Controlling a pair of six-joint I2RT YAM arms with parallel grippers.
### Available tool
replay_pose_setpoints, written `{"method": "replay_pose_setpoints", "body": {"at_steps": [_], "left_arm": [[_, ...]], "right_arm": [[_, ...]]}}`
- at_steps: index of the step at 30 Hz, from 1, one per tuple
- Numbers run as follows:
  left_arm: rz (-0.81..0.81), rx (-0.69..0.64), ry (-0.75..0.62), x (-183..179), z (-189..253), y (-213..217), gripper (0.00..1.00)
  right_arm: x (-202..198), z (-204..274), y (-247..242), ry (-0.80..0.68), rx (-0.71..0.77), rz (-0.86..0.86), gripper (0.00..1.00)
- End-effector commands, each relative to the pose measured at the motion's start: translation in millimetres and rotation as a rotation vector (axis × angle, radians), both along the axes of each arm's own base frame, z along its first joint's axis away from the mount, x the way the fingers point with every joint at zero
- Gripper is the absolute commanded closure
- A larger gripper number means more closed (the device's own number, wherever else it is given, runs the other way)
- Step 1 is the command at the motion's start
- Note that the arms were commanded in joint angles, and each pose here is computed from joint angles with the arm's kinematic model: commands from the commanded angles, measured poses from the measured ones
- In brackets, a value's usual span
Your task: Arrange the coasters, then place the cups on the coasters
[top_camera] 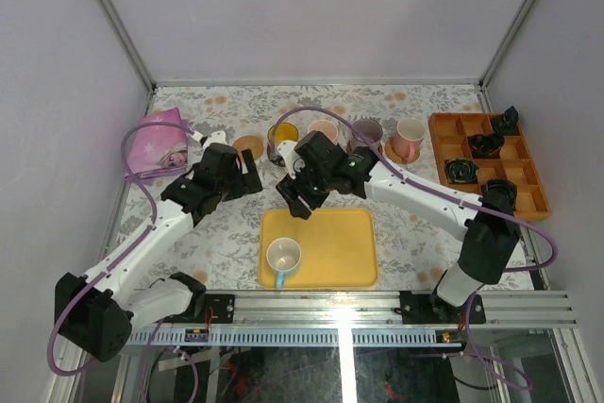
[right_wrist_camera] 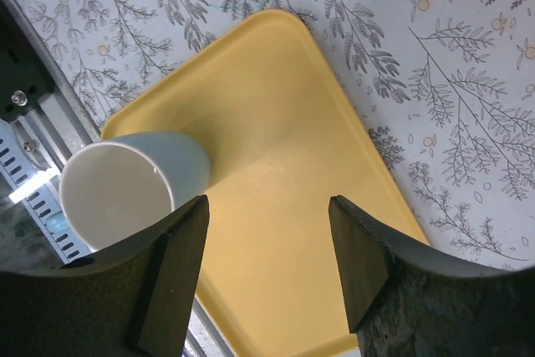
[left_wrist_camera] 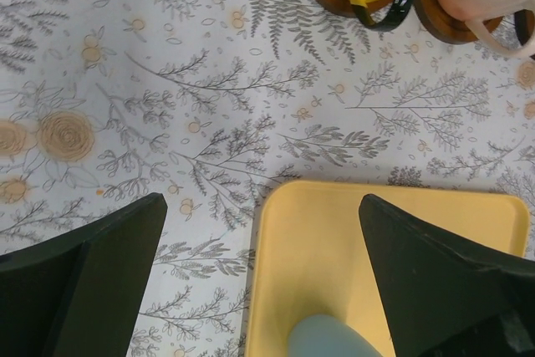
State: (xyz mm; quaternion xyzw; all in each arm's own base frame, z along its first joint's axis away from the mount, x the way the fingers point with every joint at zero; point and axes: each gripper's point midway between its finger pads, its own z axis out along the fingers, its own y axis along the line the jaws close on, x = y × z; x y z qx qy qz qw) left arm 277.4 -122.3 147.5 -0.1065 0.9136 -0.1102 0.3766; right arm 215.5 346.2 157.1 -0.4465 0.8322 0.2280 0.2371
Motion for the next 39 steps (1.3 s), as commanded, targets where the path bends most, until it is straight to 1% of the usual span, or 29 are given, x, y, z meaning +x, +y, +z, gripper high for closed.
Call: {"method": "replay_pose_setpoints", "body": {"at_steps": [1, 5, 8, 11, 17, 25, 31, 35, 39], "left_arm": [[0.151, 0.027, 0.029, -12.0, -6.4, 24.0, 0.0], [0.236, 0.025, 0.039, -22.0, -9.0, 37.2, 0.0], [0.267, 0.015, 0.061, -30.3, -14.4, 42.4, 0.0], [0.273, -0.003, 0.076, -38.4, -20.6, 43.1, 0.0], [0.274, -0.032, 0.06, -47.3, -22.5, 45.0, 0.0], [0.273, -0.059, 0.059, -53.4, -26.8, 44.2, 0.0], [0.274, -0.099, 0.086, -61.4, -35.9, 39.9, 0.0], [0.279, -0.107, 0.07, -60.6, -32.7, 40.7, 0.0], [0.283, -0.126, 0.058, -61.7, -29.9, 40.1, 0.0]], "right_arm": [[-16.0, 17.4, 6.6, 0.002, 0.061, 0.015, 0.33], [-23.8, 13.1, 9.0, 0.016, 0.059, 0.037, 0.33], [-29.9, 6.2, 11.7, 0.038, 0.054, 0.059, 0.34], [-38.0, 0.1, 15.6, 0.069, 0.06, 0.085, 0.34], [-52.2, -9.1, 18.6, 0.108, 0.054, 0.127, 0.35], [-63.8, -14.8, 23.8, 0.118, 0.019, 0.162, 0.37], [-69.4, -28.6, 28.5, 0.164, -0.03, 0.164, 0.42], [-73.2, -37.9, 30.1, 0.181, -0.068, 0.168, 0.45], [-71.5, -42.3, 30.8, 0.18, -0.086, 0.155, 0.52]]}}
